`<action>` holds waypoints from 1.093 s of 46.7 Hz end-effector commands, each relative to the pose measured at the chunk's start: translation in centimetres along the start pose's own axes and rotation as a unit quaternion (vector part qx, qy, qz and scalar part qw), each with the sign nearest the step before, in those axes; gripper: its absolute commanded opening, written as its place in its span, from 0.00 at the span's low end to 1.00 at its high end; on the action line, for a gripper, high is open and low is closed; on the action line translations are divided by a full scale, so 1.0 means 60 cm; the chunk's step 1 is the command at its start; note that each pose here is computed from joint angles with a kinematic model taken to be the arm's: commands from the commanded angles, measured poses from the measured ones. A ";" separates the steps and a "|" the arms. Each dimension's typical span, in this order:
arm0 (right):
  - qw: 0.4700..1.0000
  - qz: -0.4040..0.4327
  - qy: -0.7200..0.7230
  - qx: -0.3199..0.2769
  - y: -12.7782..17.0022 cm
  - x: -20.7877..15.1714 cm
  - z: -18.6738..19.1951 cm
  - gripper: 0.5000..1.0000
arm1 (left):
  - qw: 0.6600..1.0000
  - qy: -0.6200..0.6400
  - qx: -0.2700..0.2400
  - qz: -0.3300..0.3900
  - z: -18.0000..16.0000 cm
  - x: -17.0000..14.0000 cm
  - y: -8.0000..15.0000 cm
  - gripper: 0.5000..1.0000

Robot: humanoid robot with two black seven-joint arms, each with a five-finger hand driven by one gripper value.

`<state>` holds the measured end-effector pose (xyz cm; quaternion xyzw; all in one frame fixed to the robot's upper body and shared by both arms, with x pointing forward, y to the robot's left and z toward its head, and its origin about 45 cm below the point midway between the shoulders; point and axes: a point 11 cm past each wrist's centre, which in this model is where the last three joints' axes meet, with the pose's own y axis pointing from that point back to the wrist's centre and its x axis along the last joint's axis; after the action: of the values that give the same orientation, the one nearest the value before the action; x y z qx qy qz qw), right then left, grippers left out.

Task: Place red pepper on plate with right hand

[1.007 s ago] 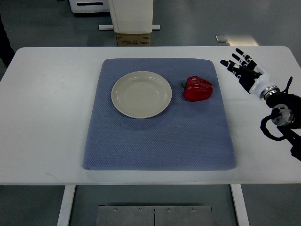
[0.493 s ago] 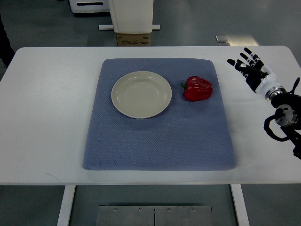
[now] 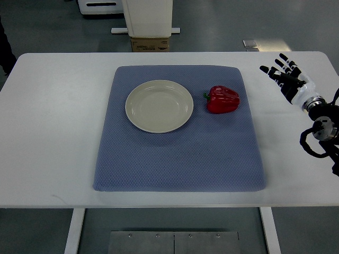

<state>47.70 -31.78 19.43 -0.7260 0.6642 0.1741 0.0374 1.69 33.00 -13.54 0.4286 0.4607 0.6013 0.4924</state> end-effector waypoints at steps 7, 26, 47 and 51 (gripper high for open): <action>1.000 0.003 0.000 0.001 0.000 0.002 -0.001 1.00 | 1.000 0.000 0.001 0.000 -0.001 0.000 0.000 1.00; 1.000 0.001 -0.001 0.014 0.002 0.004 -0.003 1.00 | 1.000 0.000 0.001 0.000 -0.001 0.000 0.000 1.00; 1.000 -0.003 0.007 0.018 0.002 0.004 -0.007 1.00 | 1.000 0.000 0.000 0.000 0.000 0.000 0.000 1.00; 1.000 -0.009 0.018 0.021 0.002 0.001 -0.009 1.00 | 1.000 0.000 0.000 0.000 0.000 0.000 0.000 1.00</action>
<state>47.69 -32.10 19.86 -0.7301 0.6642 0.1542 0.0461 1.70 33.00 -13.54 0.4286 0.4607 0.6014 0.4924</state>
